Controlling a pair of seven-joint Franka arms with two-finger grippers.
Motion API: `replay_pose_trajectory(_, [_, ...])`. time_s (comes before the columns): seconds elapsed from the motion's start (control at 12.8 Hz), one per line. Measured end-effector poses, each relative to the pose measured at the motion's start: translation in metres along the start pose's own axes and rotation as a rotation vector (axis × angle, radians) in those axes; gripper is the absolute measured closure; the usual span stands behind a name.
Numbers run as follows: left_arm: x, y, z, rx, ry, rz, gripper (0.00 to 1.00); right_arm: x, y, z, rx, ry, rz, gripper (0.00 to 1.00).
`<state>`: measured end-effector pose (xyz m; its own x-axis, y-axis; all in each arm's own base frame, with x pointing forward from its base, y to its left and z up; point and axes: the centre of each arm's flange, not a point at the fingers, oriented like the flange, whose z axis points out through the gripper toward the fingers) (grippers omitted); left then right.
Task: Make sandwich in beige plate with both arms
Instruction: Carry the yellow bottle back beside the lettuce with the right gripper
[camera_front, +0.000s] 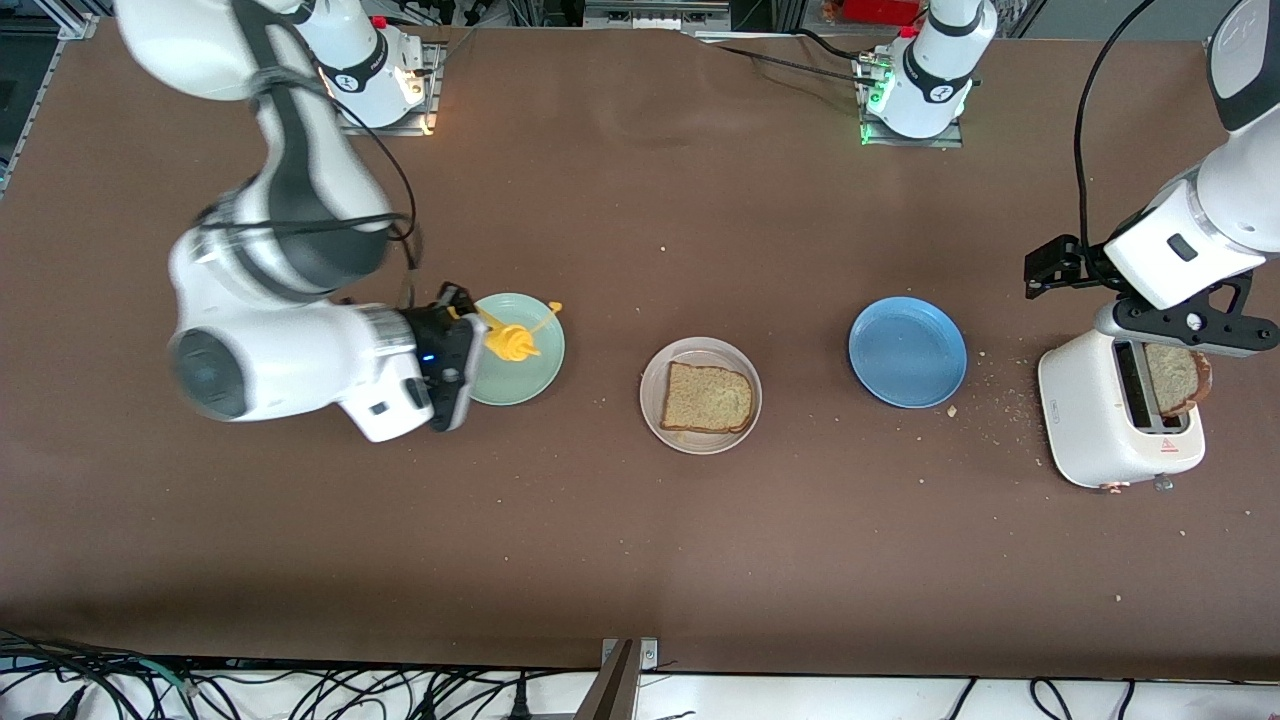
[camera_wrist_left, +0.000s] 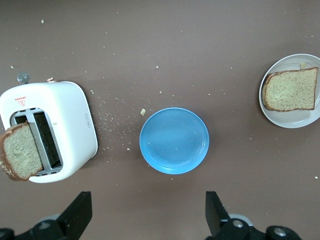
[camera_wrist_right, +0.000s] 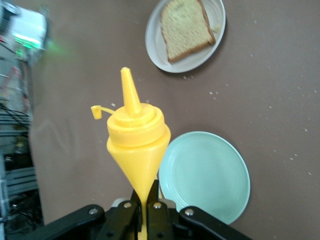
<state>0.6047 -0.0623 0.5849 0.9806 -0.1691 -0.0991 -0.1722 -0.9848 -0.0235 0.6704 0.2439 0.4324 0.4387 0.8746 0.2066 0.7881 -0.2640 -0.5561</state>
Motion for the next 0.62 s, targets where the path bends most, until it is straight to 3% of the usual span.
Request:
replay_pose_trajectory(0.23, [0.000, 0.000, 0.000, 0.000, 0.000, 0.000, 0.00, -0.080, 0.055, -0.001, 0.154, 0.210, -0.151, 0.95])
replay_pose_trajectory(0.39, [0.000, 0.000, 0.000, 0.000, 0.000, 0.000, 0.00, -0.134, 0.091, 0.020, 0.212, 0.358, -0.285, 0.95])
replay_pose_trajectory(0.62, [0.000, 0.000, 0.000, 0.000, -0.001, 0.000, 0.00, -0.188, 0.125, 0.061, 0.283, 0.538, -0.533, 0.95])
